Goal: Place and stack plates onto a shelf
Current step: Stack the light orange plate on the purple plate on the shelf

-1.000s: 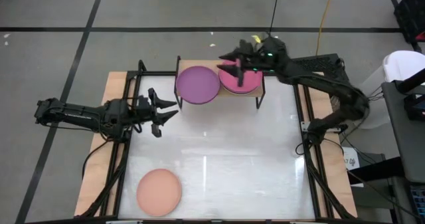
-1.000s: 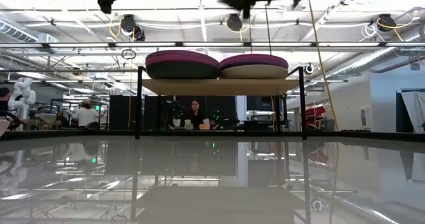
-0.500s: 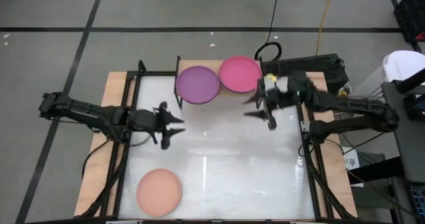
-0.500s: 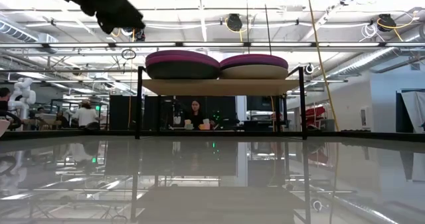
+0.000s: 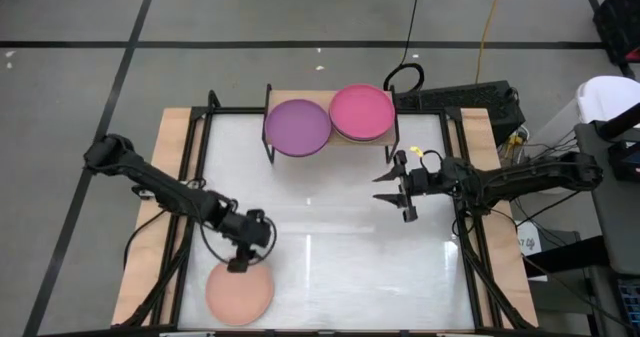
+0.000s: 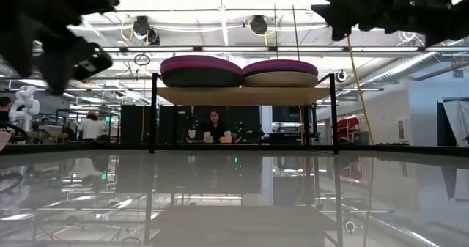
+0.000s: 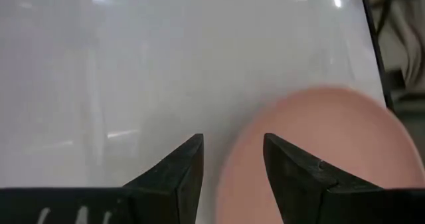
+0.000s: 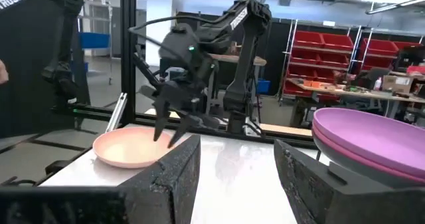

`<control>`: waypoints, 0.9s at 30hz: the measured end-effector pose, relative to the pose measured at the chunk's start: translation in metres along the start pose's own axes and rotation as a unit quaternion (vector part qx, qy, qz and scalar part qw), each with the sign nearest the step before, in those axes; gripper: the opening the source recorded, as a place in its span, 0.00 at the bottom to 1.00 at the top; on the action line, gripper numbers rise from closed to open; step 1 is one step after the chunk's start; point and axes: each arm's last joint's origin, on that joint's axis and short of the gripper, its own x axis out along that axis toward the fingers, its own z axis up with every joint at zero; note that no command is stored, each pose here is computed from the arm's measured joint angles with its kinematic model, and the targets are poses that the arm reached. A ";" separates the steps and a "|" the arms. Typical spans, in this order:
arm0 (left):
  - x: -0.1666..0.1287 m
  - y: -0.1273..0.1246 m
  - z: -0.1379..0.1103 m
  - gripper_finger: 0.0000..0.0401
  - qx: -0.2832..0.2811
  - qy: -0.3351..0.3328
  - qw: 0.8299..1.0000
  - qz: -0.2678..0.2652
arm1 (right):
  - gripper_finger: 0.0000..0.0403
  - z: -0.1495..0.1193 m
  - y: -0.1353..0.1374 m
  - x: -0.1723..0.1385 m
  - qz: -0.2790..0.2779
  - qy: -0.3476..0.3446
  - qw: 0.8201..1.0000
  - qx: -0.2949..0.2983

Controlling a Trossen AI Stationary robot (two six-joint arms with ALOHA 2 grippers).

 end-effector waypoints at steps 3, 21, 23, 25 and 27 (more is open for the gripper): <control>0.006 -0.010 -0.006 0.40 0.019 0.018 1.000 0.000 | 0.43 -0.001 0.000 -0.001 -0.001 0.000 1.000 0.002; 0.039 -0.010 -0.021 0.40 0.034 0.102 0.993 0.048 | 0.43 -0.002 0.000 -0.001 0.000 0.004 1.000 0.010; 0.041 -0.010 -0.022 0.40 0.032 0.106 0.993 0.050 | 0.43 -0.002 0.000 -0.001 0.000 0.004 1.000 0.010; 0.042 -0.010 -0.022 0.40 0.032 0.109 0.992 0.050 | 0.43 -0.002 0.000 -0.001 0.000 0.004 1.000 0.012; 0.043 -0.010 -0.023 0.37 0.031 0.113 0.992 0.049 | 0.43 -0.002 0.000 -0.001 0.000 0.004 1.000 0.015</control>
